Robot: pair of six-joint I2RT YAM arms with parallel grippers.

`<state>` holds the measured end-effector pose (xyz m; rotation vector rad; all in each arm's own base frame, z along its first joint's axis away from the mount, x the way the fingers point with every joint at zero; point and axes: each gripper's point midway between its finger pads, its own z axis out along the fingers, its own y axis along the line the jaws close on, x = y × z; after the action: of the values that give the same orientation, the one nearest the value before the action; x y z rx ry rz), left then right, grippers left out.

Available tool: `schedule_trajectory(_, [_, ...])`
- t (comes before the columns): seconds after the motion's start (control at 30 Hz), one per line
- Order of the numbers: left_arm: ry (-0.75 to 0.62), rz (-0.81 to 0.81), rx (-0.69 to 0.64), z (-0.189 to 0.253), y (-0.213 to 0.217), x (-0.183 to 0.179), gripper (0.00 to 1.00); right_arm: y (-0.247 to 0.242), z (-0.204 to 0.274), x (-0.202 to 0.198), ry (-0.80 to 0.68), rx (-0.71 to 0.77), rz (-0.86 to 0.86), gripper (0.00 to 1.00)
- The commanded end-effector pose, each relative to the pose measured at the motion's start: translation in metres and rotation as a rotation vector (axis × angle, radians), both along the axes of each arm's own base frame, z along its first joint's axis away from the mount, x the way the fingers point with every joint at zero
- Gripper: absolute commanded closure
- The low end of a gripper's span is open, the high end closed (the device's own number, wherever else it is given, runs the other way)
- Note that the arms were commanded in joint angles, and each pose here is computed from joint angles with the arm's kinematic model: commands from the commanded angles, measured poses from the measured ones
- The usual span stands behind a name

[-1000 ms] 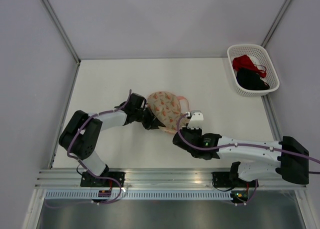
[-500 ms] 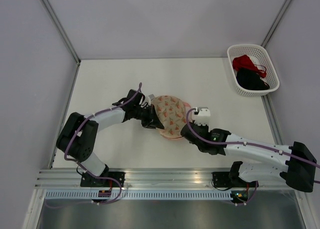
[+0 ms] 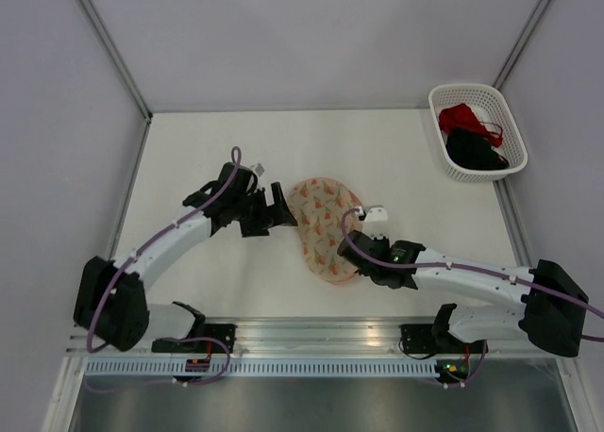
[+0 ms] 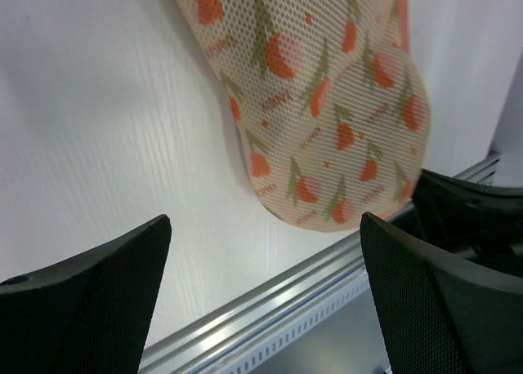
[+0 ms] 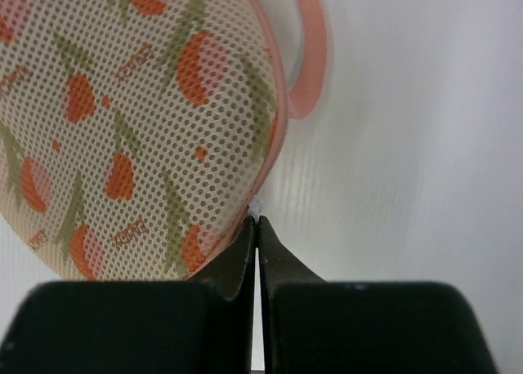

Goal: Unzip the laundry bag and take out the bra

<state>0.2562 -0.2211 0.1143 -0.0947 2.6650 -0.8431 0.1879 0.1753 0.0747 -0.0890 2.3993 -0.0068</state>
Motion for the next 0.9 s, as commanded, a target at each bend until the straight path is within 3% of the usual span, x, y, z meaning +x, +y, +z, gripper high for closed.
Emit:
schedule_trajectory(0.0, [0.038, 0.169, -0.034, 0.009, 0.022, -0.032, 0.01, 0.037, -0.007, -0.001, 0.049, 0.088, 0.108, 1.0])
schedule_trajectory(0.03, [0.046, 0.181, -0.062, 0.011, 0.023, -0.041, 0.0, 0.048, -0.012, -0.003, 0.076, 0.108, 0.143, 1.0])
schedule_trajectory(0.2, [0.096, 0.265, -0.284, 0.019, 0.027, -0.094, 0.0, 0.152, -0.002, -0.034, 0.208, 0.512, 0.469, 1.0])
schedule_trajectory(0.37, [0.121, 0.333, -0.419, 0.022, 0.029, -0.113, 0.0, 0.212, 0.022, -0.043, 0.22, 0.702, 0.63, 0.99])
schedule_trajectory(0.57, [0.126, 0.361, -0.496, 0.016, 0.021, -0.103, 0.01, 0.242, 0.026, -0.043, 0.235, 0.731, 0.685, 1.0])
schedule_trajectory(0.87, [0.272, 0.561, -0.326, -0.049, 0.04, -0.098, 0.01, 0.239, 0.03, -0.036, 0.198, 0.715, 0.668, 1.0])
